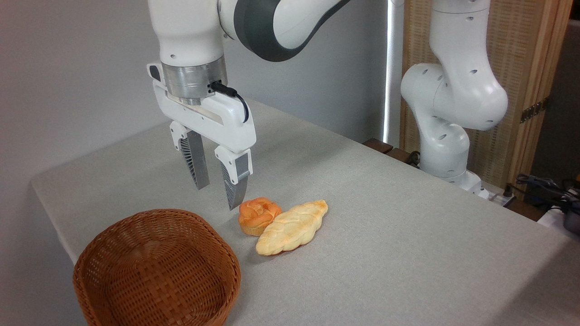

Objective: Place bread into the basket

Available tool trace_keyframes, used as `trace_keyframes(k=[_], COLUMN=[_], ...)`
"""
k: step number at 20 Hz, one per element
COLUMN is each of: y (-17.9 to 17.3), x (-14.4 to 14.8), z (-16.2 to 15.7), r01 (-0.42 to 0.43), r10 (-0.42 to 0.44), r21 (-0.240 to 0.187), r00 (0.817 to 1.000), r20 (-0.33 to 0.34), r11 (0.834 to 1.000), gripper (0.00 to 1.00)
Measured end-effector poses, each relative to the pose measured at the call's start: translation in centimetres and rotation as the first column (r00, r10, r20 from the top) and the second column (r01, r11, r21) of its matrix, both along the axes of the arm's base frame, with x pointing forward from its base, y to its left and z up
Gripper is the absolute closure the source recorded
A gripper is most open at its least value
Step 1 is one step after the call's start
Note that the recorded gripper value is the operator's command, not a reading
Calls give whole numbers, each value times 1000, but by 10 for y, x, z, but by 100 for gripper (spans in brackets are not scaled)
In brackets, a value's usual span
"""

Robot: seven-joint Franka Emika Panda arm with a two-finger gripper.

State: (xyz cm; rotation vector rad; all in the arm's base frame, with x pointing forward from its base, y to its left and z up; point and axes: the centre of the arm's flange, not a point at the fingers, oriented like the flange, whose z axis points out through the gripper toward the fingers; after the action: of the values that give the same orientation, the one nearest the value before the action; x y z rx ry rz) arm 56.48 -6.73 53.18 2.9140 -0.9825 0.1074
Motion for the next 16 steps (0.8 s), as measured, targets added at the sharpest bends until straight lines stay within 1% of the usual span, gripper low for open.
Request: trace_keyframes(k=[10, 13, 16], y=[-2, -7, -19], x=[0, 2, 4], z=[-2, -10, -23], r01=[10, 24, 64], r10=[-10, -24, -63], r21=[5, 7, 9], r00=[1000, 999, 997], r20=[-5, -22, -42], r11=[1000, 1000, 998], gripper=[0, 0, 0])
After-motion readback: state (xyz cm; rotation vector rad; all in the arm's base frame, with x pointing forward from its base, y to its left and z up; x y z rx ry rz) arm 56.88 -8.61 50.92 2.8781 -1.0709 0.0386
